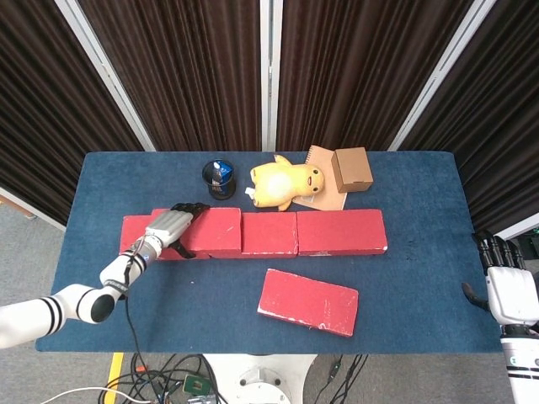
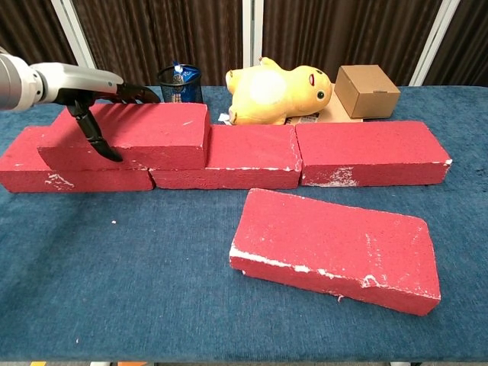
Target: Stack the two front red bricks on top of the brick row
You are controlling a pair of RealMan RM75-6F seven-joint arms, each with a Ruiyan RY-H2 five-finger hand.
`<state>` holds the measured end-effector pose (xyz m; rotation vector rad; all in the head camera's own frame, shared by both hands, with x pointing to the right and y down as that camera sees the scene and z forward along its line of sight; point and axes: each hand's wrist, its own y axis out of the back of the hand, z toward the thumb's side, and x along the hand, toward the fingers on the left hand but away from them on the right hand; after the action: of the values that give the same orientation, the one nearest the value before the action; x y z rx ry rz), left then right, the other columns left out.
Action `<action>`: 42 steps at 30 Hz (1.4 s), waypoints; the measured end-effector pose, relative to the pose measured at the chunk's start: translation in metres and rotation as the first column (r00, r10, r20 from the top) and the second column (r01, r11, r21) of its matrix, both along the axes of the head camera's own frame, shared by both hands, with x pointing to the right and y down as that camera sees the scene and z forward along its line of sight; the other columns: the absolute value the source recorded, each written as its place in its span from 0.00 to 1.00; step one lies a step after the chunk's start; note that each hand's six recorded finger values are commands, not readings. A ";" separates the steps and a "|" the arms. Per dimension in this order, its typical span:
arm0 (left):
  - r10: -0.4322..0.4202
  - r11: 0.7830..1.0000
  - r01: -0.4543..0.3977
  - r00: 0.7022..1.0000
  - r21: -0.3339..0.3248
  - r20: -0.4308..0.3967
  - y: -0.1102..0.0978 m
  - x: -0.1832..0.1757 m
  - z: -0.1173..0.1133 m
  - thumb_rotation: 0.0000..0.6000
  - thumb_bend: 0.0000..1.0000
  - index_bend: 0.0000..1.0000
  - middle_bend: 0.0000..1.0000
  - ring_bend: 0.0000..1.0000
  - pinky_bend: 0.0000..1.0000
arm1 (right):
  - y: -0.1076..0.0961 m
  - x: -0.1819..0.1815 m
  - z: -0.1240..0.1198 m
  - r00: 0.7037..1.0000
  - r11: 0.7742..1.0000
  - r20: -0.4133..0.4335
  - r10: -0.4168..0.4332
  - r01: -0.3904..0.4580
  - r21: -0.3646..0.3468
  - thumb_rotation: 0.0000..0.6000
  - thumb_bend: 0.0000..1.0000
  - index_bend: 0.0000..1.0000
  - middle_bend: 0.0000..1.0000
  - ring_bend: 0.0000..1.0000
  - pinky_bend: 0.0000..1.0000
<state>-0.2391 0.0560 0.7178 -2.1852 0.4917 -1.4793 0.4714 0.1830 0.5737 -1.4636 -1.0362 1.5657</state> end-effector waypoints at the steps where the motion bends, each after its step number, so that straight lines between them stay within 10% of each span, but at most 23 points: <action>1: 0.000 1.000 0.000 1.000 0.006 -0.001 -0.001 0.000 -0.001 1.00 0.11 0.00 0.00 0.00 0.00 | 0.000 0.000 0.000 1.000 1.000 0.001 -0.001 0.001 0.001 1.00 0.21 0.00 0.00 0.00 0.00; 28: -0.080 0.964 0.070 0.996 0.256 0.031 -0.008 -0.051 -0.085 1.00 0.11 0.00 0.00 0.00 0.00 | 0.006 -0.029 -0.002 0.997 0.998 0.052 -0.056 0.058 -0.036 1.00 0.17 0.00 0.00 0.00 0.00; 42: -0.210 0.893 0.132 0.968 0.431 0.138 0.073 -0.168 -0.139 1.00 0.07 0.00 0.00 0.00 0.00 | 0.024 -0.113 0.017 0.932 0.957 0.342 -0.119 0.199 -0.211 1.00 0.00 0.00 0.00 0.00 0.00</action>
<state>-0.4067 0.1294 0.5791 -1.6896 0.8697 -1.4798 0.3585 0.2067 0.5904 -1.9773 -0.8989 1.3977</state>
